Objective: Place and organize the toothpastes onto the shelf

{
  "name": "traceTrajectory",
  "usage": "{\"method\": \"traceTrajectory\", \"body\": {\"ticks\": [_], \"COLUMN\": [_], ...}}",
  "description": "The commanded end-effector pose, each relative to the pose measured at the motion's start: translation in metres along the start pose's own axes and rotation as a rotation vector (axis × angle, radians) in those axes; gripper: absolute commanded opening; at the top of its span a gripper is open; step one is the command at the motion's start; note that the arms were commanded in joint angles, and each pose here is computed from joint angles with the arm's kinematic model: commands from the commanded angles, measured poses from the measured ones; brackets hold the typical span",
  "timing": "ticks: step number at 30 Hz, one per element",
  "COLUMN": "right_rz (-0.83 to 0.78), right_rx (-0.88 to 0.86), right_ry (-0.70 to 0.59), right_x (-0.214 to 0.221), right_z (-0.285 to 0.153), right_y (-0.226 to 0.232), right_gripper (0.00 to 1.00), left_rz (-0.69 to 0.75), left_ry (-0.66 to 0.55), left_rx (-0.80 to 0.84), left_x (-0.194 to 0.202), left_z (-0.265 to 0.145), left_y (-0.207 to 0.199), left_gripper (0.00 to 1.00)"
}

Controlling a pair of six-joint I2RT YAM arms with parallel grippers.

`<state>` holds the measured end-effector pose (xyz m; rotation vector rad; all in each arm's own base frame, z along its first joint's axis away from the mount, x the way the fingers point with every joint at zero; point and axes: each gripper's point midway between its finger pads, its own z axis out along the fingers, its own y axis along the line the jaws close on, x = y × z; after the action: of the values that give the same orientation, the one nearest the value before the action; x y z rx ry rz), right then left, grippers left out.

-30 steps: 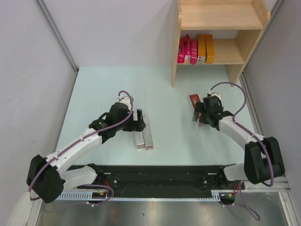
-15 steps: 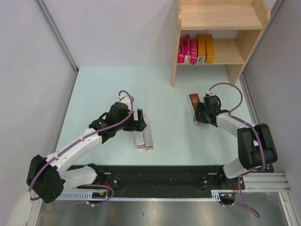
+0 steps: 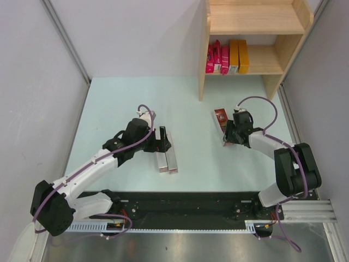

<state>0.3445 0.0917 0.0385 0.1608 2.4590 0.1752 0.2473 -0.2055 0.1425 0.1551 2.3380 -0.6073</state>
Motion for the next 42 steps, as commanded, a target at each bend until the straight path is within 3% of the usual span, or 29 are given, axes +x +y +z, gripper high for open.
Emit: {"method": "traceTrajectory", "body": {"ticks": [1, 11, 23, 26, 34, 42], "right_rz": [-0.006, -0.053, -0.108, -0.118, -0.129, -0.136], "right_rx": [-0.062, -0.222, -0.495, -0.529, -0.544, -0.565], "right_ry": [-0.113, -0.256, -0.330, -0.328, -0.323, -0.331], "right_x": [-0.028, -0.049, -0.018, -0.011, 0.001, 0.004], "right_z": [-0.025, -0.102, -0.199, -0.210, -0.222, -0.232], "right_y": [0.019, 0.082, 0.180, 0.193, 0.201, 0.203], "right_gripper": [0.38, 0.38, 0.39, 0.39, 0.39, 0.40], "left_rz": [-0.017, -0.045, -0.125, -0.163, -0.207, -0.264], "left_ry": [-0.072, -0.085, -0.124, -0.139, -0.169, -0.198], "left_rx": [0.106, 0.243, 0.525, 0.608, 0.623, 0.589], "left_x": [-0.026, -0.040, -0.064, -0.068, -0.071, -0.070], "left_z": [-0.015, -0.016, -0.013, -0.018, -0.021, -0.016], "left_y": [-0.028, -0.056, -0.108, -0.118, -0.117, -0.103], "left_gripper": [1.00, 1.00, 1.00, 1.00, 0.99, 0.85]}}
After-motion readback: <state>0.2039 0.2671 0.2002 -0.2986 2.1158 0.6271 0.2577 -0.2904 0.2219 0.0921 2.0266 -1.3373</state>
